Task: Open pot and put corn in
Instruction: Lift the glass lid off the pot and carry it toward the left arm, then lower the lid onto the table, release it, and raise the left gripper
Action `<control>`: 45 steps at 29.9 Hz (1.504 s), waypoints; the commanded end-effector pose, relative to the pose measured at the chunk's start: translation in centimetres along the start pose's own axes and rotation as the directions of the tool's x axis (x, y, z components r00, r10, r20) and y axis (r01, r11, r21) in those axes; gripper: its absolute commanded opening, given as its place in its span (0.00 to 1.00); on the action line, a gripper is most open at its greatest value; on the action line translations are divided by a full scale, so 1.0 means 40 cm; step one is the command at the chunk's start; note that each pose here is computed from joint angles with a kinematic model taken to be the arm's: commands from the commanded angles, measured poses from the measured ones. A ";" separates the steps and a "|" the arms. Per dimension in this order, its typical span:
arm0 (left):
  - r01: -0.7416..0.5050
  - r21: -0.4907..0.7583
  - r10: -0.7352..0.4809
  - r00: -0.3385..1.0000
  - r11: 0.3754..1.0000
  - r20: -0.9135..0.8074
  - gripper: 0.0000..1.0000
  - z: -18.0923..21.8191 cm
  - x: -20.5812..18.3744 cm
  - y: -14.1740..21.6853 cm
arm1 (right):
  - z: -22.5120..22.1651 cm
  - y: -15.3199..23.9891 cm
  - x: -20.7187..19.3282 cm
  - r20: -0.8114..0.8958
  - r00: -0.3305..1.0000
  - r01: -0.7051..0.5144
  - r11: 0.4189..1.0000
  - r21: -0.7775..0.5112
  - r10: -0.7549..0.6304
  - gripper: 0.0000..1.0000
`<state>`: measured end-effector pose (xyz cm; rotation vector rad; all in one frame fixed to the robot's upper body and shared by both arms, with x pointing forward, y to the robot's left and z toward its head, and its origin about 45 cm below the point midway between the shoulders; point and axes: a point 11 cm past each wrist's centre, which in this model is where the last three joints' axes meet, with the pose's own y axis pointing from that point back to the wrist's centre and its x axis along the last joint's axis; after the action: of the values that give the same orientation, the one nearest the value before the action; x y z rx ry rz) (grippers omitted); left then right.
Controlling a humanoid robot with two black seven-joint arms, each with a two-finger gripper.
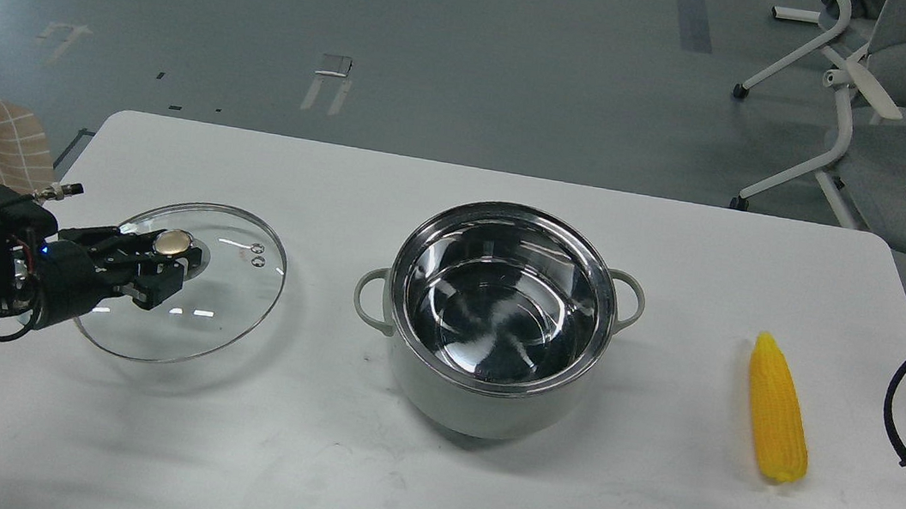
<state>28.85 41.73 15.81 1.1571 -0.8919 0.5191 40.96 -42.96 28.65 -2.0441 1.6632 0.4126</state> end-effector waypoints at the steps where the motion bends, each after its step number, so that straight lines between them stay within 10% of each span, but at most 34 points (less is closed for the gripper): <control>1: 0.027 0.001 -0.027 1.000 1.000 -0.001 0.44 -0.001 -0.036 0.003 | 0.002 0.001 0.001 -0.001 1.000 -0.001 1.000 -0.003 0.001 1.00; 9: 0.015 0.010 -0.015 1.000 1.000 -0.006 0.48 -0.008 -0.057 0.000 | 0.012 0.013 0.008 -0.002 1.000 -0.009 1.000 -0.013 0.009 1.00; 13: 0.011 0.006 -0.011 1.000 1.000 -0.011 0.81 -0.002 -0.058 -0.005 | 0.016 0.016 0.011 -0.004 1.000 -0.012 1.000 -0.020 0.012 1.00; 22: -0.024 -0.005 0.024 1.000 1.000 -0.017 0.81 0.007 -0.044 -0.015 | 0.033 0.048 0.041 -0.046 0.998 -0.045 0.997 -0.064 0.042 1.00; 26: -0.141 0.032 0.143 0.987 0.989 -0.075 0.89 -0.030 0.048 0.004 | -0.038 0.082 0.090 -0.334 0.940 -0.123 0.981 -0.150 0.067 1.00; 36: -0.626 0.012 0.539 0.662 0.780 -0.521 0.90 -0.008 0.511 0.028 | -0.123 0.093 -0.015 -0.846 0.496 -0.153 0.940 -0.306 -0.195 0.99; 45: -0.807 0.042 0.341 0.201 0.590 -0.918 0.90 0.066 0.685 0.004 | 0.016 0.097 -0.073 -0.869 -0.040 -0.207 0.855 -0.475 -0.493 0.98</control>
<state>42.34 37.29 37.34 0.0842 -0.5761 1.2857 36.75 -42.32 30.67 -3.1184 2.1528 -1.1180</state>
